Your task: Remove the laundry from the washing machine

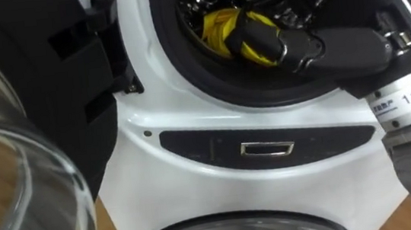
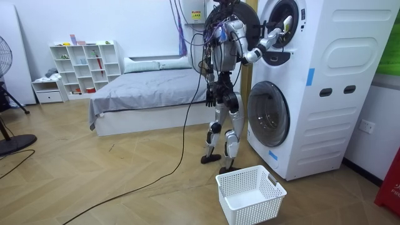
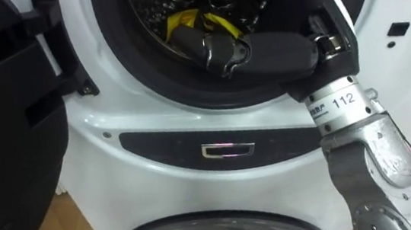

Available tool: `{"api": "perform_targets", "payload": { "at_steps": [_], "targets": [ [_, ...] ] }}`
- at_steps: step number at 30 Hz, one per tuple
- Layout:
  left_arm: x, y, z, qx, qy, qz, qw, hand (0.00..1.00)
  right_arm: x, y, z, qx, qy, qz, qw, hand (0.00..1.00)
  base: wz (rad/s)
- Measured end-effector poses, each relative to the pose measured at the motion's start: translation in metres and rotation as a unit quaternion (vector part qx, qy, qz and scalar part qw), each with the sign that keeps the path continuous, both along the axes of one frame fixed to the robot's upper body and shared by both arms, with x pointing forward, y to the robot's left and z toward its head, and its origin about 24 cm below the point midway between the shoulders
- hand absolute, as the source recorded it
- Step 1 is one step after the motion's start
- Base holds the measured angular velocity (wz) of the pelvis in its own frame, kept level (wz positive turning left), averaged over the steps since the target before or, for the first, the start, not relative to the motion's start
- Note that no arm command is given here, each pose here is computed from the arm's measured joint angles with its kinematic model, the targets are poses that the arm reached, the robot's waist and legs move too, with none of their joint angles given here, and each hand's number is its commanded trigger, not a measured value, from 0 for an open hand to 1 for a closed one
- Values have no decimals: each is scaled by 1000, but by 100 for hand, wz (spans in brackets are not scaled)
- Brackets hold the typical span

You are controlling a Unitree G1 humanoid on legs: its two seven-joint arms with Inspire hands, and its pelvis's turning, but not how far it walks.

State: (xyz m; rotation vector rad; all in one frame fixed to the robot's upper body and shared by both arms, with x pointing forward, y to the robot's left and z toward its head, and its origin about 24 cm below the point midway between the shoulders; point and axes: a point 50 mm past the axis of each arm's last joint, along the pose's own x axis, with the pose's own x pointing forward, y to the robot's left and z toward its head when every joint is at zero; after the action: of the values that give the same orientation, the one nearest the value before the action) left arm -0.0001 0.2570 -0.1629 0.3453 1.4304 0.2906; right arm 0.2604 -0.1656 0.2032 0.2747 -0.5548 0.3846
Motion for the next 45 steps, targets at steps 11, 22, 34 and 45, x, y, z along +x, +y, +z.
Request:
{"api": "perform_targets", "payload": {
  "at_steps": [11, 22, 34, 45],
  "targets": [
    [-1, -6, -2, -7, 25, -6, 1000, 0, 5, -1, -7, -156, -19, -114, 981, 0, 3],
    [-2, 3, 0, 3, 34, 12, 999, 0, 41, -19, -16, -283, 27, -209, 936, 0, 9],
    [8, 15, 4, 17, 38, 18, 999, 0, 65, -21, -10, -378, 42, -251, 890, 0, 9],
    [6, 20, 6, -2, 44, 24, 999, 0, 68, -24, -1, -440, 37, -261, 858, 0, 5]
  ]
}}
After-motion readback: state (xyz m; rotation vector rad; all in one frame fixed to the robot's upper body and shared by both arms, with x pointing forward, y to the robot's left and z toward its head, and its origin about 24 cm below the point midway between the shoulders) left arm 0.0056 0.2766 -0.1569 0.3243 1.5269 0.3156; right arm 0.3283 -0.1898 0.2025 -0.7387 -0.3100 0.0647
